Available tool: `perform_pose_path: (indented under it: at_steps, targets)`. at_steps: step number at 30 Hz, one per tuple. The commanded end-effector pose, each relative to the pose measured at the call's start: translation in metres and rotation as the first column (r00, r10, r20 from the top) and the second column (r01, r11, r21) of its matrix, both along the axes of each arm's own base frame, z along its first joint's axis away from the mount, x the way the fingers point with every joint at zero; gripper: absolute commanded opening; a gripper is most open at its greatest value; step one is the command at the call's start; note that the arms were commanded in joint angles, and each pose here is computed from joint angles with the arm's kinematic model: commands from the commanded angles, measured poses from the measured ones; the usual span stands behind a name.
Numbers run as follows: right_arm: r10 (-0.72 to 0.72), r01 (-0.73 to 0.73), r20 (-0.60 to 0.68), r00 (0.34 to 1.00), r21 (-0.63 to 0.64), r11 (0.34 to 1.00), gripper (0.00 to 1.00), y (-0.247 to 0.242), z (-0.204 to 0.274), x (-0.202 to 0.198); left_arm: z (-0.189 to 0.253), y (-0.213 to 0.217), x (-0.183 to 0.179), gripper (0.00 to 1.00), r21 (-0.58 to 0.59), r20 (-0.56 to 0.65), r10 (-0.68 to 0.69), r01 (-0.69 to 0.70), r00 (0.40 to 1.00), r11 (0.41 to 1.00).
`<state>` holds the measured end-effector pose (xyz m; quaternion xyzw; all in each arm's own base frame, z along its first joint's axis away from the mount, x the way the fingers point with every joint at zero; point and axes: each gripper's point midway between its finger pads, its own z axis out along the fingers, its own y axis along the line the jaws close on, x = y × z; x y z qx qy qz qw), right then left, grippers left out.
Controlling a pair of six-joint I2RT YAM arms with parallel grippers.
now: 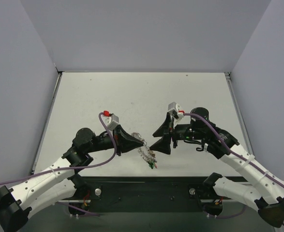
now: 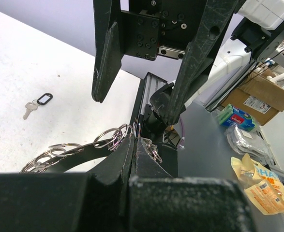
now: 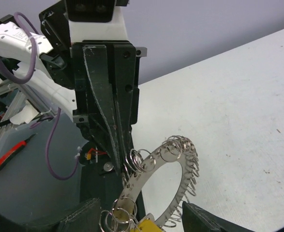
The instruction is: Put the keys on the keyring
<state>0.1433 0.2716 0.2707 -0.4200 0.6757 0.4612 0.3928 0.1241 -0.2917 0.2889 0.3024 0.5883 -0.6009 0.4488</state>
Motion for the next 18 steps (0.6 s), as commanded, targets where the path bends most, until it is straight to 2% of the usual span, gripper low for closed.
perform_pose_path:
  at_steps: [1,5,10,14,18]
  targets:
    - [0.098,-0.101,0.036,0.995,0.089,0.991,0.66,0.012,0.025,-0.007,0.039,0.0,-0.002,0.0,-0.088,0.101,-0.007,0.016,0.995,0.996]
    - [0.038,-0.04,0.033,0.999,0.075,0.996,0.66,0.011,0.02,0.003,0.037,0.0,0.004,0.0,-0.059,0.098,0.019,-0.013,0.995,0.998]
    - [-0.186,0.185,0.017,0.982,0.04,0.982,0.67,-0.001,0.01,0.039,0.024,0.007,0.027,0.0,0.028,0.073,0.159,-0.161,0.985,0.987]
    - [-0.349,0.349,-0.03,0.937,0.012,0.937,0.68,-0.018,-0.001,0.068,0.016,0.014,0.044,0.0,0.087,0.052,0.258,-0.261,0.965,0.961]
    - [-0.428,0.429,-0.104,0.898,-0.011,0.903,0.7,-0.03,-0.013,0.084,0.007,0.022,0.058,0.0,0.135,0.031,0.342,-0.343,0.939,0.929]
